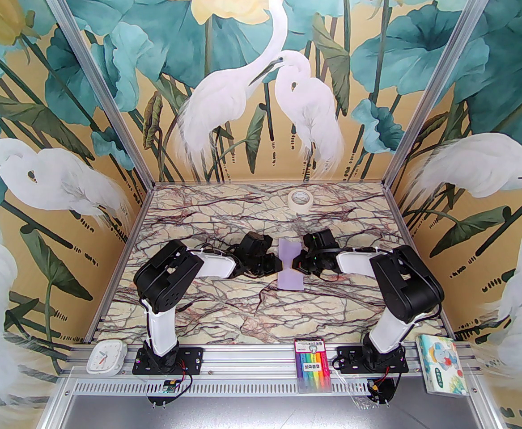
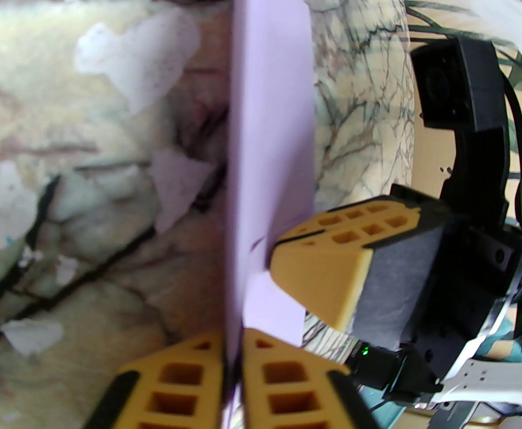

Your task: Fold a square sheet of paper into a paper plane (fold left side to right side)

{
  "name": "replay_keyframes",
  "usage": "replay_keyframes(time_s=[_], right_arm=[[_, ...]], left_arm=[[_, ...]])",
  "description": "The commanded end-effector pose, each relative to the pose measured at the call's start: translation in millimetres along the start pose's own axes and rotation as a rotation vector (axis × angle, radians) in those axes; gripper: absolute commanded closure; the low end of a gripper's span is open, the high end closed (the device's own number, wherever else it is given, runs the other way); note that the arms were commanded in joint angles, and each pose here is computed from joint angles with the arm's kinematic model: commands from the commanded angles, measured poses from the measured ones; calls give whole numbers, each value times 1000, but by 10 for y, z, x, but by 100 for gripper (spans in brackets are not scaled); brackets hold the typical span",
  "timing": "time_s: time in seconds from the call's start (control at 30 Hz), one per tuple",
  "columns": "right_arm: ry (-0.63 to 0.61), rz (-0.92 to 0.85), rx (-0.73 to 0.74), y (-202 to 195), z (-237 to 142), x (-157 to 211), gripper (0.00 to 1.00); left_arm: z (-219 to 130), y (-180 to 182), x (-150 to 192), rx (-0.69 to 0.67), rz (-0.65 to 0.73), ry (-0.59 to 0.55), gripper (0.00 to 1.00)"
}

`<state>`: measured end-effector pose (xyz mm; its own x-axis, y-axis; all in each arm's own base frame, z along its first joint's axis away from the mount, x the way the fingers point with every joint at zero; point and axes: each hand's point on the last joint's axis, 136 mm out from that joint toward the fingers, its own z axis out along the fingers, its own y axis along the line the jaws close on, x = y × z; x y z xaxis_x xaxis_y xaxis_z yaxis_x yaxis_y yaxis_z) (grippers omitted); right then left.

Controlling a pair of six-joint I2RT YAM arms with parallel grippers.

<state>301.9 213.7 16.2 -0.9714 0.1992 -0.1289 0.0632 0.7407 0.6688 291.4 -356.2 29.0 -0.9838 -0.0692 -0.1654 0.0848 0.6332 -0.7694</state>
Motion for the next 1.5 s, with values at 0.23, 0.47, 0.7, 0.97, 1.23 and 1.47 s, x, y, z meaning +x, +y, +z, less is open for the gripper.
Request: replay_keyframes(time_s=[0.23, 0.47, 0.7, 0.97, 1.23, 1.47], right_arm=[[-344, -83, 78, 183, -869, -377, 43], [-590, -163, 131, 214, -1402, -546, 1], [-716, -155, 178, 83, -1621, -586, 1], [-686, -160, 228, -4, -1628, -539, 1], [-651, -147, 212, -30, -1558, -467, 1], [-529, -137, 158, 54, -1378, -380, 1]], left_arm=[[-611, -234, -298, -153, 76, -166, 100], [-1293, 32, -456, -619, 177, -229, 100], [-1627, 195, -482, -1053, 263, -205, 100], [-1331, 241, -398, -1339, 357, -81, 100], [-579, 90, -212, -1064, 227, 47, 92], [-251, -109, -230, -865, 123, 78, 59]])
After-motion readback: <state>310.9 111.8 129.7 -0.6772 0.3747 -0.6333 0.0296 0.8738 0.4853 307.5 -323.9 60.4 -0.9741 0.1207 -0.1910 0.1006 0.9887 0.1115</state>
